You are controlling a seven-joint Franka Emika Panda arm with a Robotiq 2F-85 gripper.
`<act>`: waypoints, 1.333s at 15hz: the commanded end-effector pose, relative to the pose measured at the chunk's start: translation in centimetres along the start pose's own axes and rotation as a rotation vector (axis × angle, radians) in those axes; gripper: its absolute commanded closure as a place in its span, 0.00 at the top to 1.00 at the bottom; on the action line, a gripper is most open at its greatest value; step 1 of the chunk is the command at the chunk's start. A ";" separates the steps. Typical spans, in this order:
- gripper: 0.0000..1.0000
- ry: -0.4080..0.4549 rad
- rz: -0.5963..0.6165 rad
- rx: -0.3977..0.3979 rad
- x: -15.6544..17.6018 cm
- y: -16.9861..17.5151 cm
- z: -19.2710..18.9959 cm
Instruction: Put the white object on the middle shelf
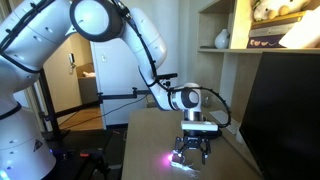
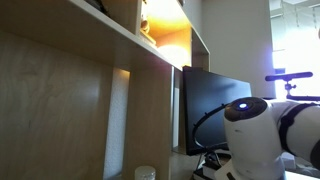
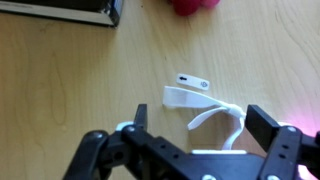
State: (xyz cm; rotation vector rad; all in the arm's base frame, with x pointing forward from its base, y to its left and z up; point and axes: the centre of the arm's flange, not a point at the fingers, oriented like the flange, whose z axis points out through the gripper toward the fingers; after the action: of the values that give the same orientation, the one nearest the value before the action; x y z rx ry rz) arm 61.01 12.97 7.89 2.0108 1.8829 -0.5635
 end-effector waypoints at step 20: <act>0.43 -0.067 -0.190 -0.003 6.8 1.8 -0.1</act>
State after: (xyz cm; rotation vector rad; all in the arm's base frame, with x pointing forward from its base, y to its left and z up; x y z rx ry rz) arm 62.73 18.33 5.92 1.8410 2.0171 -0.6410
